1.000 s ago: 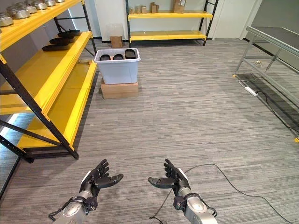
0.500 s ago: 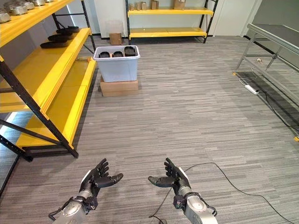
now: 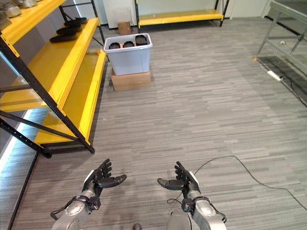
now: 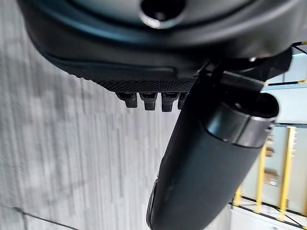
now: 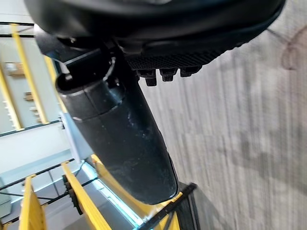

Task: Move parts from the plastic box to the shelf.

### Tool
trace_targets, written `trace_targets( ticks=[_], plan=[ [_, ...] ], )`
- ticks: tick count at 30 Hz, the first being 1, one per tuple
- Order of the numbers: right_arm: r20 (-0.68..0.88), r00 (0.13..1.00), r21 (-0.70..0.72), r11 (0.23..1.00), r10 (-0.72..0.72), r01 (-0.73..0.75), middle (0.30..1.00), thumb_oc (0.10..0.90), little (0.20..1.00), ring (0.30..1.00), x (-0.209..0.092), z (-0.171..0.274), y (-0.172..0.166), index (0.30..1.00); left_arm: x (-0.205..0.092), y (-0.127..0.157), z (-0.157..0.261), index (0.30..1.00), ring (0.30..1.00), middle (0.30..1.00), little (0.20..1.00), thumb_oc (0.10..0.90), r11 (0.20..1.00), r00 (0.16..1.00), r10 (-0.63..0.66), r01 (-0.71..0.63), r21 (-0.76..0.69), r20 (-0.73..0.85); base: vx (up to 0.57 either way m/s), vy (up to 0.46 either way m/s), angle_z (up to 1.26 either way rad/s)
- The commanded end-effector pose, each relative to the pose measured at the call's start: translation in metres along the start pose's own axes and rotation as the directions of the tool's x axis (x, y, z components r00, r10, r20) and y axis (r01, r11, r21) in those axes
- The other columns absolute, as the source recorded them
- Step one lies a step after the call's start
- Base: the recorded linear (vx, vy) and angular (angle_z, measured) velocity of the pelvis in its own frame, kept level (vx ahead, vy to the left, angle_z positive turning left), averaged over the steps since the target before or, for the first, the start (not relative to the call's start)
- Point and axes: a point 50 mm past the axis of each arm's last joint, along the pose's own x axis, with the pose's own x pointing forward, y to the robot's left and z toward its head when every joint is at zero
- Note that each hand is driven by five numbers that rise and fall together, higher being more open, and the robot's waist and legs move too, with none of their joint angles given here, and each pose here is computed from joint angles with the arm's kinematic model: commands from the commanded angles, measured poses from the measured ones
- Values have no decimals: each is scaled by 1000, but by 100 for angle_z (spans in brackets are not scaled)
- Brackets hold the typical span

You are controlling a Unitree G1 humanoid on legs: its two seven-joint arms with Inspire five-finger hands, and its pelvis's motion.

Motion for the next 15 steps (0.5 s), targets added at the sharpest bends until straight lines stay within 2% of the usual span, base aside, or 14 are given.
trace_targets(
  ticks=[1,6,9,15],
  plan=[
    [217,976,33,999,19,-27,1000,900,1000,1000,12,49,7,1000,10,-7,56,1000,1000,1000,1000,900,999,969,-49,42,32,243,223,-63,8],
    [220,975,18,1000,10,-14,1000,900,1000,1000,6,49,0,1000,8,-7,50,1000,1000,1000,1000,900,998,972,-53,48,27,229,383,-145,28],
    [207,978,25,1000,4,-9,1000,900,1000,1000,4,45,-1,1000,8,-8,46,1000,1000,1000,1000,900,998,974,-54,50,23,219,149,-63,67],
    [186,983,10,1000,2,-4,1000,900,1000,1000,-1,40,-13,1000,6,-17,42,1000,1000,1000,1000,900,996,974,-76,84,-32,214,458,-297,17]
  ],
)
